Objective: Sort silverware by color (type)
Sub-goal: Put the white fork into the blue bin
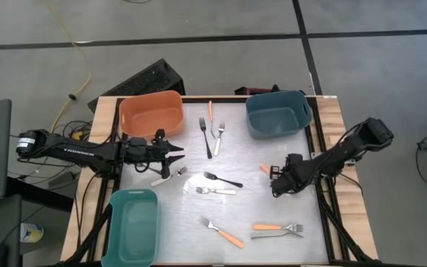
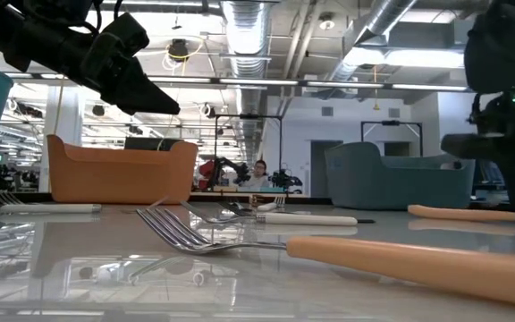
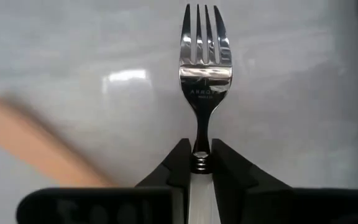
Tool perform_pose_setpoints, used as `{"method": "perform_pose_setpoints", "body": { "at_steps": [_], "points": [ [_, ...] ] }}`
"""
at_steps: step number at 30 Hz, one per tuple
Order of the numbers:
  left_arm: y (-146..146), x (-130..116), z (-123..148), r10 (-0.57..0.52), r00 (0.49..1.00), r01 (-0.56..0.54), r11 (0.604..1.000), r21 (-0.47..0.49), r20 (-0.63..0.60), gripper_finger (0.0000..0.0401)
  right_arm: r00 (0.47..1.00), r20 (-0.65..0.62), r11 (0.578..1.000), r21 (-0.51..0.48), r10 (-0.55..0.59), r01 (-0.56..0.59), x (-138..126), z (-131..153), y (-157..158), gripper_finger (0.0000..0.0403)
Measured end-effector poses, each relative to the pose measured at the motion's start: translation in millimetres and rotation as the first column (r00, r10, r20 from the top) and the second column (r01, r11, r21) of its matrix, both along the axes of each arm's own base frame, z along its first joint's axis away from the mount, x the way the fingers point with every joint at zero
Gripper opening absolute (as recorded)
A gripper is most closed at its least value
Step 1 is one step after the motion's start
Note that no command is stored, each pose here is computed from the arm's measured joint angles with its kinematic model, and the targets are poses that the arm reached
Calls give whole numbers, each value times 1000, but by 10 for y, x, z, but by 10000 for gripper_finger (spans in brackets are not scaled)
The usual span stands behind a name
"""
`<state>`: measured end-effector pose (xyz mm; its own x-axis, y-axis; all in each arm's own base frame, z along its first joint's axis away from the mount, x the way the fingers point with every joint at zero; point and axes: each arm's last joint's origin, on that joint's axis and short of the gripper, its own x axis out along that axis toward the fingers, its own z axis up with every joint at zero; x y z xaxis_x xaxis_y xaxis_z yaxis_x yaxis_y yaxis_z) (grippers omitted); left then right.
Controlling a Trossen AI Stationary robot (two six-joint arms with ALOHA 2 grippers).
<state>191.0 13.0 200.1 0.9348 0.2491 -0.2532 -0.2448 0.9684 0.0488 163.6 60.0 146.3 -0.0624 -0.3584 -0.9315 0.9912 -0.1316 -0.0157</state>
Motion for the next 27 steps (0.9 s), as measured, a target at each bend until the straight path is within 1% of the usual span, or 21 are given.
{"method": "perform_pose_setpoints", "body": {
  "at_steps": [5, 7, 9, 12, 15, 18, 22, 25, 27],
  "points": [
    [0, 0, 2, 0, 1000, 0, 1000, 0, 1, 111, 999, -3, 997, -64, 53, -53, 54, 306, -22, 67],
    [0, 1, 2, 2, 1000, -2, 1000, 0, 2, 111, 995, 6, 989, -110, 98, -97, 92, 474, -38, 67],
    [1, 1, 4, 3, 1000, -3, 1000, -1, 3, 111, 986, 16, 973, -168, 164, -159, 138, 646, -57, 67],
    [2, 1, 7, 17, 1000, -17, 1000, -23, 14, 111, 961, 13, 928, -265, 276, -263, 213, 900, -114, 68],
    [8, 1, 13, 42, 999, -40, 998, -47, 27, 111, 918, -48, 854, -351, 394, -385, 266, 1120, -216, 68],
    [9, 2, 17, 48, 998, -47, 997, -54, 33, 111, 863, -154, 779, -377, 481, -501, 285, 1276, -375, 69],
    [10, 9, 50, 55, 996, -50, 996, -77, 74, 111, 760, -323, 678, -344, 563, -649, 305, 1368, -659, 69],
    [10, 18, 96, 57, 991, -47, 996, -82, 123, 111, 661, -424, 593, -300, 619, -747, 368, 1411, -897, 69],
    [13, 21, 122, 65, 986, -53, 995, -81, 151, 111, 579, -464, 521, -261, 671, -813, 430, 1435, -1045, 69]
  ]
}}
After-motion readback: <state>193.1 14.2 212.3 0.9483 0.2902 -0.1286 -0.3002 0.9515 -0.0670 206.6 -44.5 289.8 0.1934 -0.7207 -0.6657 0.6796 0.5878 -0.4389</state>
